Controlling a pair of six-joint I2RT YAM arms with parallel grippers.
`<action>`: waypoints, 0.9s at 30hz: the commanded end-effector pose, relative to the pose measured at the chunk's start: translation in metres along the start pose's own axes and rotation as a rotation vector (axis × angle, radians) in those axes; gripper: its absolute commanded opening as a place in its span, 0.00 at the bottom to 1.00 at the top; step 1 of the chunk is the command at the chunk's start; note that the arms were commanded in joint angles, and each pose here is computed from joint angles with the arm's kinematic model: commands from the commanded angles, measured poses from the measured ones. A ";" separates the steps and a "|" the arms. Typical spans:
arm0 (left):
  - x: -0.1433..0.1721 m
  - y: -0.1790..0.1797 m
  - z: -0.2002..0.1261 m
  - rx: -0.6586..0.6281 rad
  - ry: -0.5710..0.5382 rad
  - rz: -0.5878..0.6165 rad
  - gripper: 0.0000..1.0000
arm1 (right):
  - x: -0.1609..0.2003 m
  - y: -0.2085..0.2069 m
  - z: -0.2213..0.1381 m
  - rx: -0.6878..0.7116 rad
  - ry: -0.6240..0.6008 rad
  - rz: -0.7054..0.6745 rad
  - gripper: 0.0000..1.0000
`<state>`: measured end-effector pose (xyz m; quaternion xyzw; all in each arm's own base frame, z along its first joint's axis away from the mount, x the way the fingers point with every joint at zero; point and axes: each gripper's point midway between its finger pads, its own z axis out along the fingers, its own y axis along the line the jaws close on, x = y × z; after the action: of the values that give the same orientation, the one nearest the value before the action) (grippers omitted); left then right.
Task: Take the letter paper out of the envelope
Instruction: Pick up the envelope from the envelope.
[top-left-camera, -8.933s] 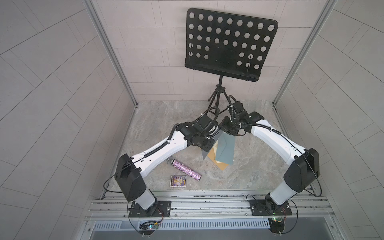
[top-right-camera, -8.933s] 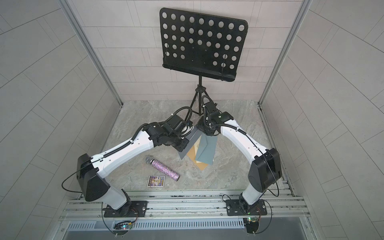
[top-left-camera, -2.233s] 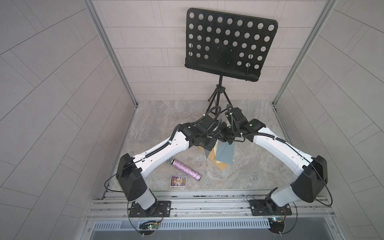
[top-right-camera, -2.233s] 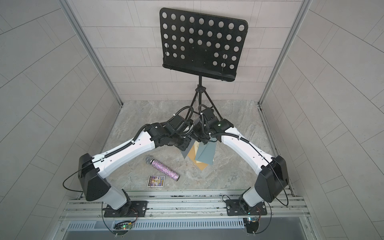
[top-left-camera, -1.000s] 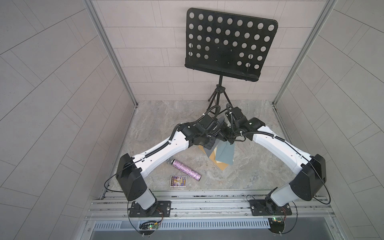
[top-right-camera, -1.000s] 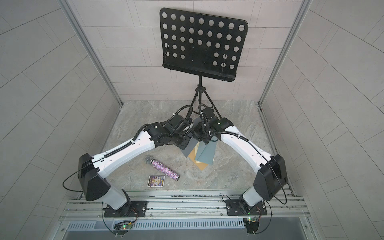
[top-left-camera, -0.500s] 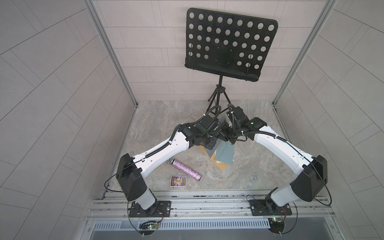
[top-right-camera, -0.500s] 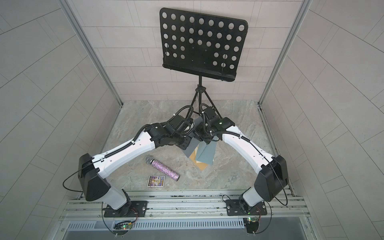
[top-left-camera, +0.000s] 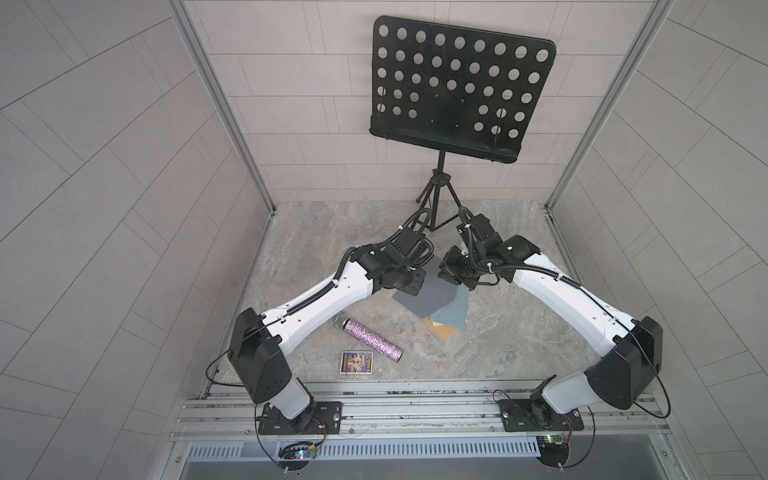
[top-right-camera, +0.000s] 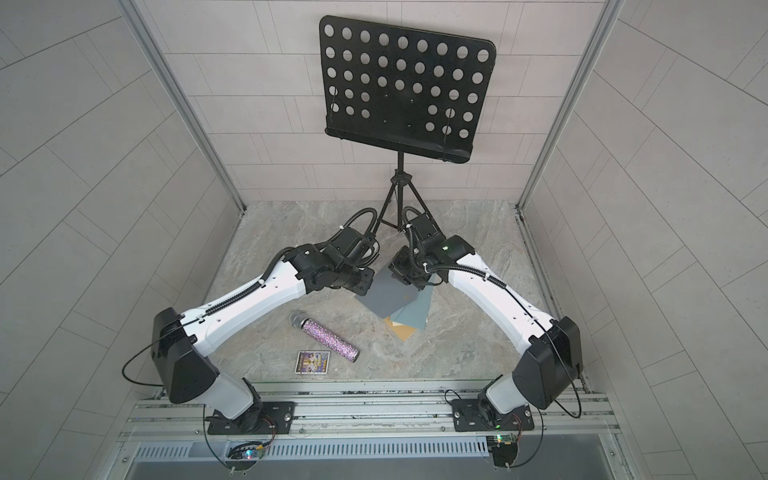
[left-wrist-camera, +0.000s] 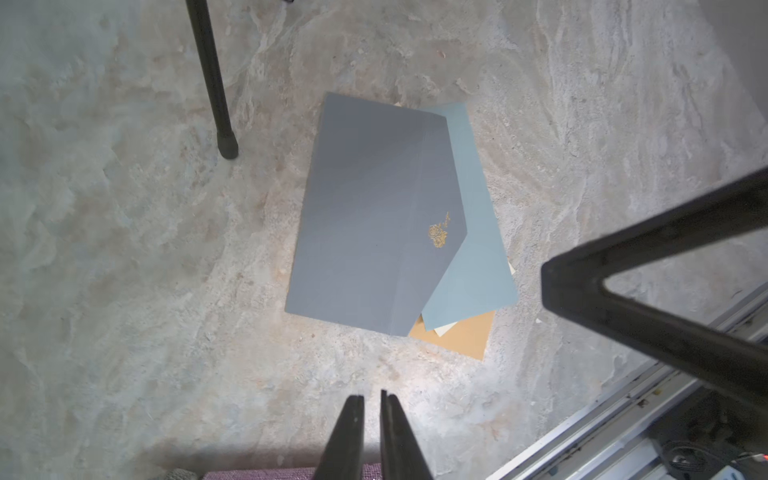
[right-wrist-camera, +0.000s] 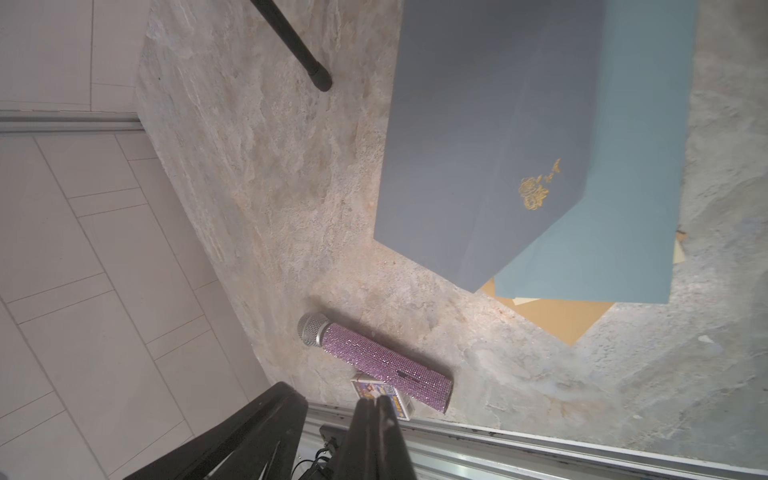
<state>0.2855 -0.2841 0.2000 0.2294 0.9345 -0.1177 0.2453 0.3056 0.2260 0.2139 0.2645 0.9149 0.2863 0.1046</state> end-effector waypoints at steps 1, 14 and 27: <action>0.017 -0.003 0.003 0.027 0.055 0.007 0.17 | -0.008 -0.039 -0.006 0.134 -0.069 -0.052 0.00; 0.044 0.008 0.090 0.060 0.214 -0.181 0.36 | -0.068 -0.100 0.082 -0.005 0.003 -0.085 0.56; 0.042 0.011 0.107 0.062 0.227 -0.187 0.40 | -0.068 -0.116 0.140 0.001 0.078 -0.016 0.52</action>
<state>0.2967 -0.2886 0.0758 0.1659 0.9718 -0.1302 0.1058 0.3562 0.1685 0.0399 0.2464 0.9234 0.2858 0.0699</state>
